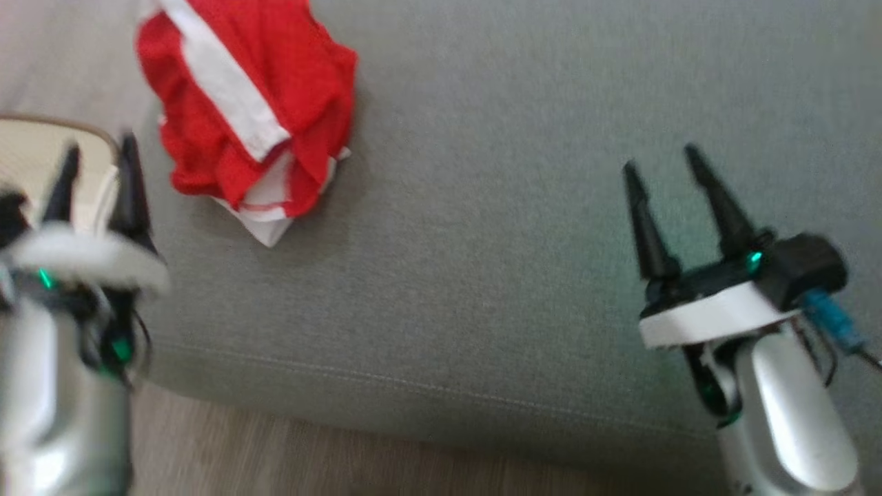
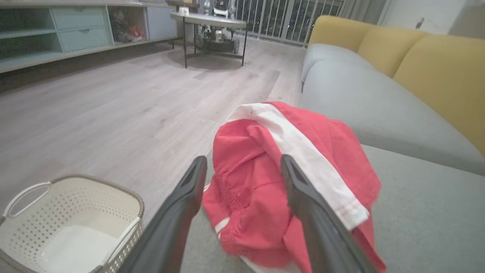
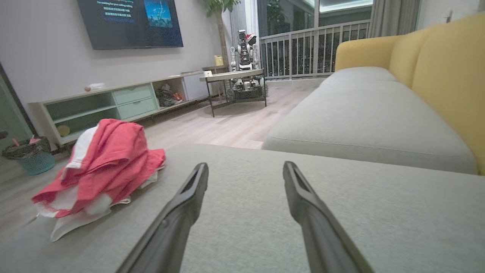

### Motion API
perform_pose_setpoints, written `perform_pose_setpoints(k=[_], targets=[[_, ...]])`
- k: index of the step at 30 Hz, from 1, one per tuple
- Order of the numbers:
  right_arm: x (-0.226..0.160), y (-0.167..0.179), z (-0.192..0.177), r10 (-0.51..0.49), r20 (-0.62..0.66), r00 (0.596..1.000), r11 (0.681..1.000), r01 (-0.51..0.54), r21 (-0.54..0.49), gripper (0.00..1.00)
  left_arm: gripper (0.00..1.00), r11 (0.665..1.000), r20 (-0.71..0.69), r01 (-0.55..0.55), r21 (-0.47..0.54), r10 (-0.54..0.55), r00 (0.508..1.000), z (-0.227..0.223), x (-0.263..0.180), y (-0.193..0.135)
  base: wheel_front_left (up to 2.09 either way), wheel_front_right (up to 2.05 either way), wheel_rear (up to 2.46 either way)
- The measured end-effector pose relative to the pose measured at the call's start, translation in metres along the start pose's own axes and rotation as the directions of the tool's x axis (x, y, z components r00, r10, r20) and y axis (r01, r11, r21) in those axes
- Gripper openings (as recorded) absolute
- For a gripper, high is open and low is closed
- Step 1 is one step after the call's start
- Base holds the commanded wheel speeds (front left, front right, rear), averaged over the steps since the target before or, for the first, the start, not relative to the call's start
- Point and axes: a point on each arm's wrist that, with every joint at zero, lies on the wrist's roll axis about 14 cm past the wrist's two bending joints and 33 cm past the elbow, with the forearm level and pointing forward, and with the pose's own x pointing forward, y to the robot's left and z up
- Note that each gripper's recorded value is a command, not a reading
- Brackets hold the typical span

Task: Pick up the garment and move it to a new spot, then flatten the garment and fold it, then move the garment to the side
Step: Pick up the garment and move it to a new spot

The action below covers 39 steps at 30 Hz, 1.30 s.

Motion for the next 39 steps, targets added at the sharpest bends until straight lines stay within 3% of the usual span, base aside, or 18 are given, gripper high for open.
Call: perform_pose_setpoints(k=[9,22,23,24,25,29,33,39], targets=[[0.002,-0.031,-0.039,-0.055,-0.066,0.996,0.998,0.055,-0.006,1.0,1.0,0.999,-0.223,0.049,0.009,-0.046,0.974,-0.02,0.096,-0.016,0.0,0.0,0.0],[-0.003,-0.05,-0.053,-0.09,-0.089,0.992,0.996,0.089,-0.015,1.0,1.0,0.996,-0.449,0.035,-0.086,-0.07,0.891,-0.067,0.142,-0.034,0.0,0.0,0.0],[-0.003,-0.05,-0.053,-0.09,-0.089,0.992,0.996,0.089,-0.015,1.0,0.82,0.996,-0.449,0.035,-0.086,-0.07,0.891,-0.067,0.142,-0.034,0.0,0.0,0.0],[-0.003,-0.051,-0.052,-0.091,-0.088,0.992,0.996,0.09,-0.016,1.0,0.25,0.997,-0.463,0.041,-0.069,-0.068,0.884,-0.069,0.142,-0.034,0.0,0.0,0.0],[-0.004,-0.051,-0.052,-0.093,-0.088,0.992,0.996,0.092,-0.016,1.0,0.0,0.997,-0.475,0.044,-0.057,-0.066,0.878,-0.072,0.141,-0.033,0.0,0.0,0.0],[-0.005,-0.052,-0.05,-0.096,-0.085,0.992,0.995,0.095,-0.02,1.0,0.0,0.998,-0.49,0.043,-0.05,-0.062,0.87,-0.077,0.139,-0.031,0.0,0.0,0.0],[-0.005,-0.052,-0.044,-0.097,-0.073,0.993,0.995,0.096,-0.016,1.0,0.0,0.998,-0.429,0.031,-0.053,-0.051,0.902,-0.065,0.142,-0.027,0.0,0.0,0.0],[-0.004,-0.045,-0.029,-0.086,-0.046,0.995,0.996,0.086,-0.011,1.0,0.0,0.994,-0.158,0.039,-0.099,-0.055,0.986,0.001,0.154,-0.031,0.0,0.0,0.0]])
